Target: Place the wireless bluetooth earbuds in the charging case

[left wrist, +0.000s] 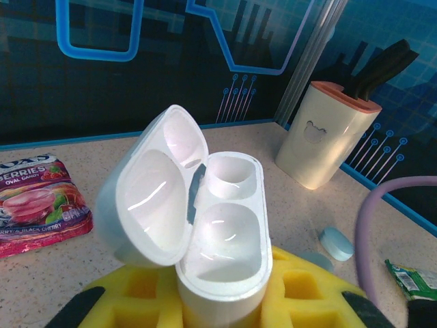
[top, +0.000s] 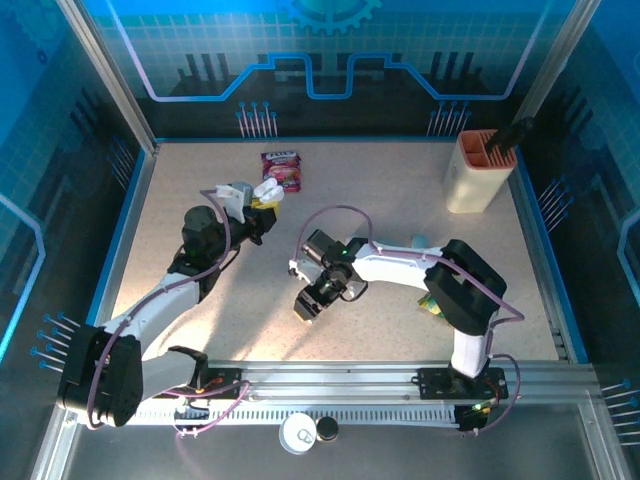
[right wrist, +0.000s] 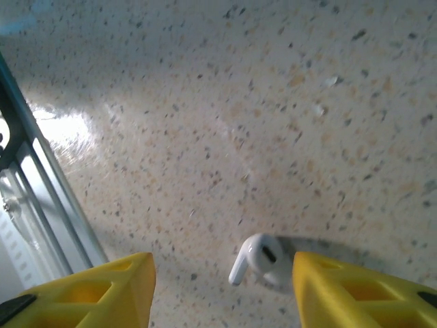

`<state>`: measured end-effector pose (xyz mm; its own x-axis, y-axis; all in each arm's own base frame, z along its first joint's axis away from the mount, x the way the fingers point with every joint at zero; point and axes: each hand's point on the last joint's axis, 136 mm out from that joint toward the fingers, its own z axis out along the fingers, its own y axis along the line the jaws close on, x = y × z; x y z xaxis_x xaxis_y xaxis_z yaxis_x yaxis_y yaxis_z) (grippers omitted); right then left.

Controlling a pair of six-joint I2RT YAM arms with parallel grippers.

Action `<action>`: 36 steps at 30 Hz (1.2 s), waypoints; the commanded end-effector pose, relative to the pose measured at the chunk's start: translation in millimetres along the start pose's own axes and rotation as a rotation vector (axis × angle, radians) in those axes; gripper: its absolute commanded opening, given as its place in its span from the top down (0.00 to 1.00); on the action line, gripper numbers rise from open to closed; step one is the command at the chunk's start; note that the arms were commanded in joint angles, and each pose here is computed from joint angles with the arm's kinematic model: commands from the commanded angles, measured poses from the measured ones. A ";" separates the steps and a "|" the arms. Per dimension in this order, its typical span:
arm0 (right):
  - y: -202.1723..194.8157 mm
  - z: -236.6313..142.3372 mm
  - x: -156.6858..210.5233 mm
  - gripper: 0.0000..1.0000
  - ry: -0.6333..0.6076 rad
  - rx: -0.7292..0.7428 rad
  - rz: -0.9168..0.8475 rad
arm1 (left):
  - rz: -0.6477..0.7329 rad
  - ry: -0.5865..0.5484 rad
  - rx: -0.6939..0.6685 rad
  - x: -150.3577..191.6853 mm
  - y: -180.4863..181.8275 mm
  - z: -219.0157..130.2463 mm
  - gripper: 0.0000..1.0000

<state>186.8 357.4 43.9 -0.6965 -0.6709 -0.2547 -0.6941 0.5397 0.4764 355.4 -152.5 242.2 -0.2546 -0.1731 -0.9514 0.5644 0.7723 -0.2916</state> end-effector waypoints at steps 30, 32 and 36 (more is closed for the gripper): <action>-28.5 21.7 25.8 0.83 0.081 0.040 -0.039 | -0.021 -0.006 0.028 2.4 -0.6 2.4 0.91; -26.6 16.4 20.3 0.83 0.052 0.051 -0.048 | -0.021 -0.003 0.030 3.1 -0.9 2.4 0.90; -24.1 -9.2 0.8 0.83 -0.073 0.115 -0.094 | -0.016 0.007 0.040 6.6 -2.5 2.3 0.91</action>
<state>191.1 342.7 21.7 -0.6486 -0.7096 -0.2753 -0.7438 0.5143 0.4269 356.8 -154.7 234.8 -0.2873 -0.1823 -0.9403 0.5621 0.7628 -0.3196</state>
